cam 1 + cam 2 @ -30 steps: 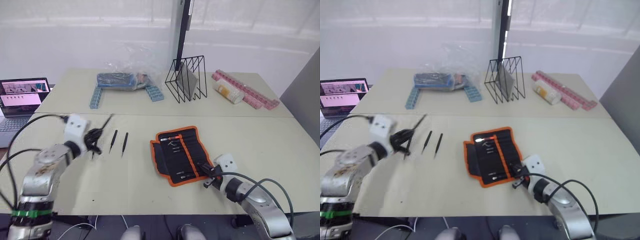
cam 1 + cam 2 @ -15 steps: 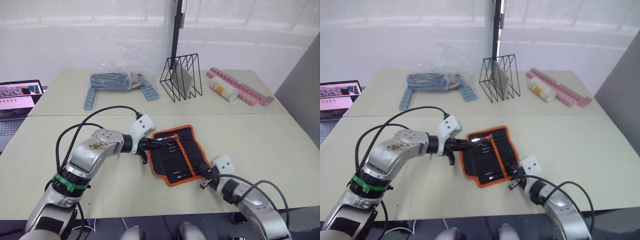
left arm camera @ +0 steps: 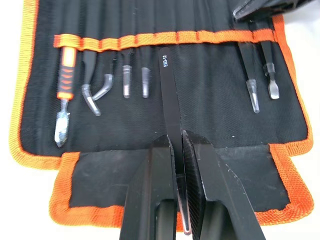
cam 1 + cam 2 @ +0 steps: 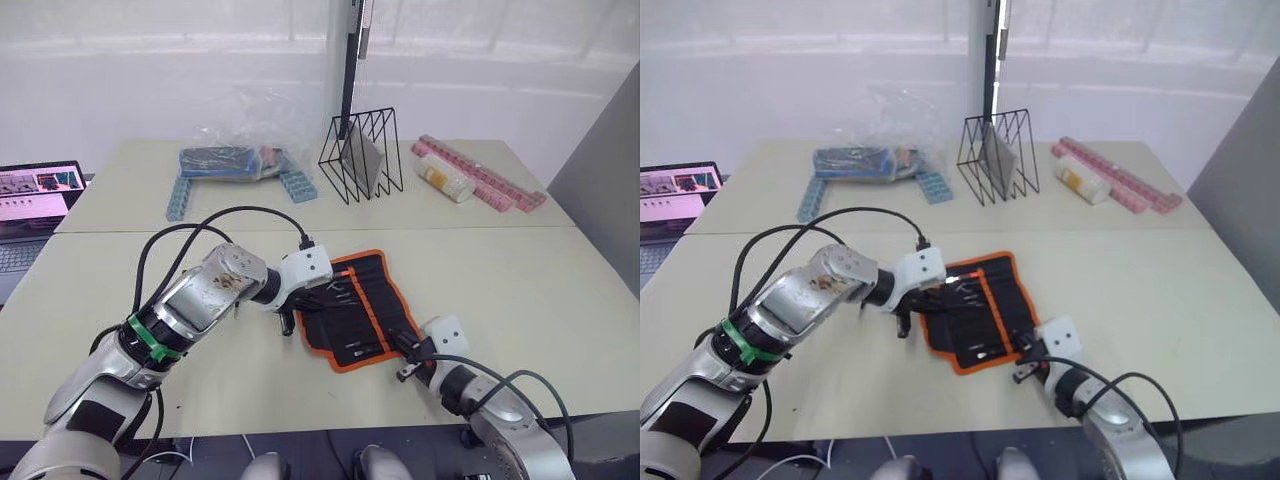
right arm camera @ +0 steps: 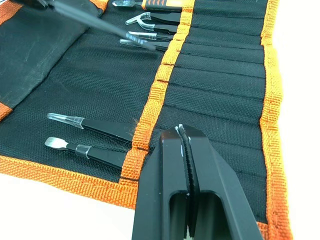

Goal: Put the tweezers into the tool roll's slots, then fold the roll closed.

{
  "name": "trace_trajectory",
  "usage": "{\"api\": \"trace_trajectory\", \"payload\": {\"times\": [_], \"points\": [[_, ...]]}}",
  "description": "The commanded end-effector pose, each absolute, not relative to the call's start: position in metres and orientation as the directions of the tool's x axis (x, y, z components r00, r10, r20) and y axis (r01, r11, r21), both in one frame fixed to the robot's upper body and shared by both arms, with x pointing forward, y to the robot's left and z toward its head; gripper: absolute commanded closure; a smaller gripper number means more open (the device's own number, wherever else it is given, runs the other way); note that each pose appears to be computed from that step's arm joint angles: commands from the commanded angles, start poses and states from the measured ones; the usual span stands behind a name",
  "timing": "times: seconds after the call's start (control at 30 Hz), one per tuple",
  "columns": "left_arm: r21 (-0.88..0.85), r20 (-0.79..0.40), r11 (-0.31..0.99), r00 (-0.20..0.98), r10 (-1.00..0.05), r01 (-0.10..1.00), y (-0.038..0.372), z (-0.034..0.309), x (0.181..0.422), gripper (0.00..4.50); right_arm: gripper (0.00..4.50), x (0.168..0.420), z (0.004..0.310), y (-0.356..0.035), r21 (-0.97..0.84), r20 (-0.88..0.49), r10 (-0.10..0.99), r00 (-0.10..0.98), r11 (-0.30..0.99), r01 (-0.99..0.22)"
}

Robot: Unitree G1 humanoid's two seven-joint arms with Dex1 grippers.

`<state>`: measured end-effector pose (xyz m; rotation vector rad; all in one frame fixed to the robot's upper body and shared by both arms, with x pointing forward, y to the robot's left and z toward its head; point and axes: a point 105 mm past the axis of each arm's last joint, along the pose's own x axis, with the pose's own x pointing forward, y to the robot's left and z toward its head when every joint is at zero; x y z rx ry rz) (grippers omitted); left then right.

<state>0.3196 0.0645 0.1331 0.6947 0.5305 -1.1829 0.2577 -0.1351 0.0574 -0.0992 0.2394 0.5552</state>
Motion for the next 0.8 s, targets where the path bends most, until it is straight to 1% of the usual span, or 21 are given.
{"api": "trace_trajectory", "payload": {"times": [0.03,0.2,0.37,0.5,0.8], "points": [[0.241,-0.710,0.212,0.321,-0.627,0.947,0.067,0.136,0.325,4.48,4.50,0.246,0.030,-0.131,0.020,-0.353,0.509,0.785,0.843,-0.537],[0.251,-0.713,0.215,0.331,-0.619,0.944,0.064,0.133,0.330,4.48,4.50,0.245,0.029,-0.131,0.023,-0.351,0.505,0.789,0.847,-0.532],[0.258,-0.702,0.168,0.304,-0.644,0.951,0.050,0.133,0.329,4.48,4.50,0.243,0.028,-0.130,0.027,-0.353,0.501,0.790,0.850,-0.527],[0.252,-0.700,0.159,0.294,-0.650,0.954,0.043,0.130,0.329,4.48,4.50,0.242,0.027,-0.130,0.030,-0.354,0.500,0.790,0.851,-0.525],[0.276,-0.685,0.170,0.317,-0.656,0.946,0.031,0.128,0.343,4.48,4.50,0.240,0.028,-0.130,0.033,-0.351,0.498,0.793,0.853,-0.521]]}}
